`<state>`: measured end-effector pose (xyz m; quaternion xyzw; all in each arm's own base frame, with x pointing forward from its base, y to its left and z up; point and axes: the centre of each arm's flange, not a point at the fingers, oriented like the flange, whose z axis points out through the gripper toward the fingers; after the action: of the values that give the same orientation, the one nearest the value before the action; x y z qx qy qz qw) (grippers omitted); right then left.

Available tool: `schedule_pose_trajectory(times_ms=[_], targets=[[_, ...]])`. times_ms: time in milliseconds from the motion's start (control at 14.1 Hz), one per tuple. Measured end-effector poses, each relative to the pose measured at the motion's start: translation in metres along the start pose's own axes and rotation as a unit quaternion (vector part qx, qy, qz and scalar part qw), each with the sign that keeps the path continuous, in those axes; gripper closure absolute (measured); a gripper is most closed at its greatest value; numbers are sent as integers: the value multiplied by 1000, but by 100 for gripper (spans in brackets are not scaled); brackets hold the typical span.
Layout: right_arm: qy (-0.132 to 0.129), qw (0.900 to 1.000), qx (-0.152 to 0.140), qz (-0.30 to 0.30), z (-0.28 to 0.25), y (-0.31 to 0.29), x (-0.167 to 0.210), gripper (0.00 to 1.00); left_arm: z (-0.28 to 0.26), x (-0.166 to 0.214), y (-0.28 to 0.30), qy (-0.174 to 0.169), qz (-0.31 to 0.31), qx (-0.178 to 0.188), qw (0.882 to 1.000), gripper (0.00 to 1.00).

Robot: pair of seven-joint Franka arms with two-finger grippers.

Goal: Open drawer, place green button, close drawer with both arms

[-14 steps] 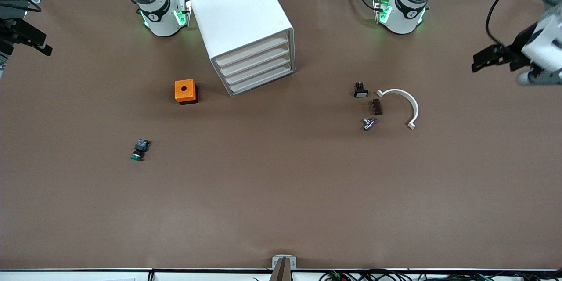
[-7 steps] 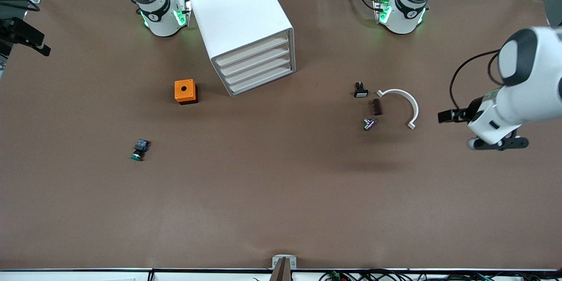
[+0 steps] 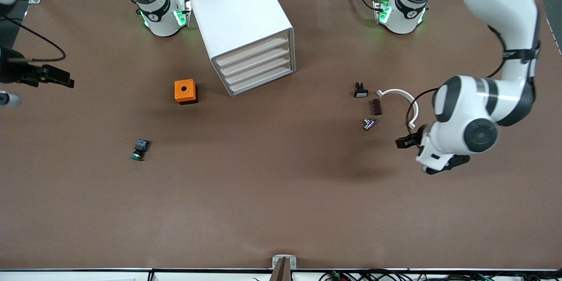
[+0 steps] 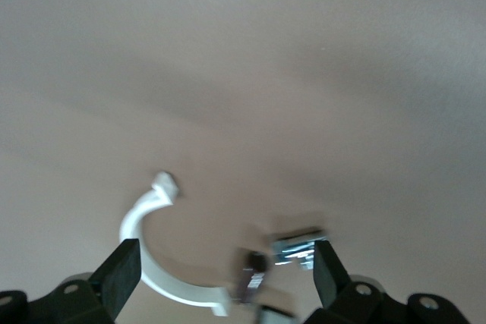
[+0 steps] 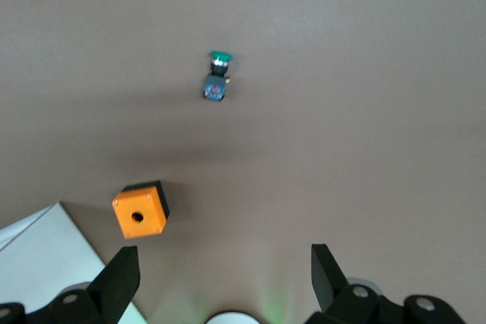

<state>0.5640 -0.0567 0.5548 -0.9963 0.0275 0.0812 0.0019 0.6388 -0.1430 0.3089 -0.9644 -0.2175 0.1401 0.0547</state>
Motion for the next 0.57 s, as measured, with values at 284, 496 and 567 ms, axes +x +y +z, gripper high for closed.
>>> schedule_pose_trajectory(times_ms=[284, 496, 567], targets=[[21, 998, -2, 59, 31, 1, 25, 0, 23, -43, 65, -109, -116, -17, 987, 0], [45, 995, -1, 93, 77, -15, 38, 0, 40, -60, 100, -177, -217, -35, 959, 0], [54, 993, 0, 102, 99, -18, 41, 0, 46, -63, 108, -196, -250, -35, 947, 0]])
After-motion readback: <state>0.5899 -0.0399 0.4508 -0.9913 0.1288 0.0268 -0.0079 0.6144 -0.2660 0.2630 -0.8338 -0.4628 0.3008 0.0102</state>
